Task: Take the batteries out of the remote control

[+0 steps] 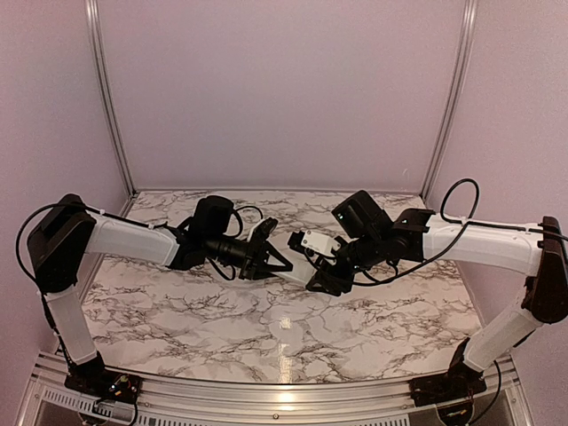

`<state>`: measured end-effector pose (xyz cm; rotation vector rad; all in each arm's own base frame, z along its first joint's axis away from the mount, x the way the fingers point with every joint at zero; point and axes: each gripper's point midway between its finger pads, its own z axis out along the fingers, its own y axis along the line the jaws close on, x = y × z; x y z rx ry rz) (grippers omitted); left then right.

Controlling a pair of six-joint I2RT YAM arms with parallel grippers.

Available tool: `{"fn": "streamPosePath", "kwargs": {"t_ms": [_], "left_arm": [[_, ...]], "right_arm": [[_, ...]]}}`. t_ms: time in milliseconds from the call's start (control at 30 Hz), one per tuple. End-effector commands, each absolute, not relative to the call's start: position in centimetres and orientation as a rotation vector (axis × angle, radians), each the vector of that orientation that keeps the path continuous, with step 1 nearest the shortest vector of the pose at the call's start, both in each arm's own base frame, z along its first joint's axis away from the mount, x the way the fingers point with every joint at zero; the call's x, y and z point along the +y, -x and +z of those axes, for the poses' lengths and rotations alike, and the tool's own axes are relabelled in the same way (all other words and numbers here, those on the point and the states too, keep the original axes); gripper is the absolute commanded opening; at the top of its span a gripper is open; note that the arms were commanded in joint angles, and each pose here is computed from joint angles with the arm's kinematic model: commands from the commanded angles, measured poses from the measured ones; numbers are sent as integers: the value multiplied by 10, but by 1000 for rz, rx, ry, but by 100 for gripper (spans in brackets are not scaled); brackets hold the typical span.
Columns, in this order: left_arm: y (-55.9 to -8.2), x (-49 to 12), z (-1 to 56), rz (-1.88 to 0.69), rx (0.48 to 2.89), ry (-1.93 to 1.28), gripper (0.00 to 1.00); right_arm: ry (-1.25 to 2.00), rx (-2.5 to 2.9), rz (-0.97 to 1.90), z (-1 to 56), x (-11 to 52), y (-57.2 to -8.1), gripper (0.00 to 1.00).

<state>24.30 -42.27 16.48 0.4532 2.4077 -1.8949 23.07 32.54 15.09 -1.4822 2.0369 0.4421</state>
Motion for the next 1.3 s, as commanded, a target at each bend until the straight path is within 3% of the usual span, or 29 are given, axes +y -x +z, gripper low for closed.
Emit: {"fn": "streamPosePath", "kwargs": {"t_ms": [0, 67, 167, 233, 333, 800, 1067, 1267], "left_arm": [[-239, -431, 170, -1918, 2363, -523, 6], [-238, -432, 171, -1923, 2358, -521, 0], [-238, -431, 174, -1934, 2342, -510, 0], [-238, -430, 177, -1944, 2318, -509, 0], [-236, -427, 179, -1947, 2299, -504, 0], [-244, -418, 184, -1876, 2266, -456, 0], [-251, -415, 199, -1905, 2188, -384, 0], [-255, -413, 230, -1997, 2052, -335, 0]], "right_arm": [[1448, 1983, 451, 171, 332, -235, 52], [1449, 1981, 447, 170, 332, -235, 53], [1441, 1977, 432, 171, 331, -238, 60], [1419, 1981, 409, 173, 329, -241, 69], [1378, 2006, 374, 173, 324, -246, 98], [1148, 2075, 385, 204, 301, -243, 98], [772, 2151, 360, 258, 289, -273, 99], [531, 2286, 539, 277, 290, -290, 98]]}}
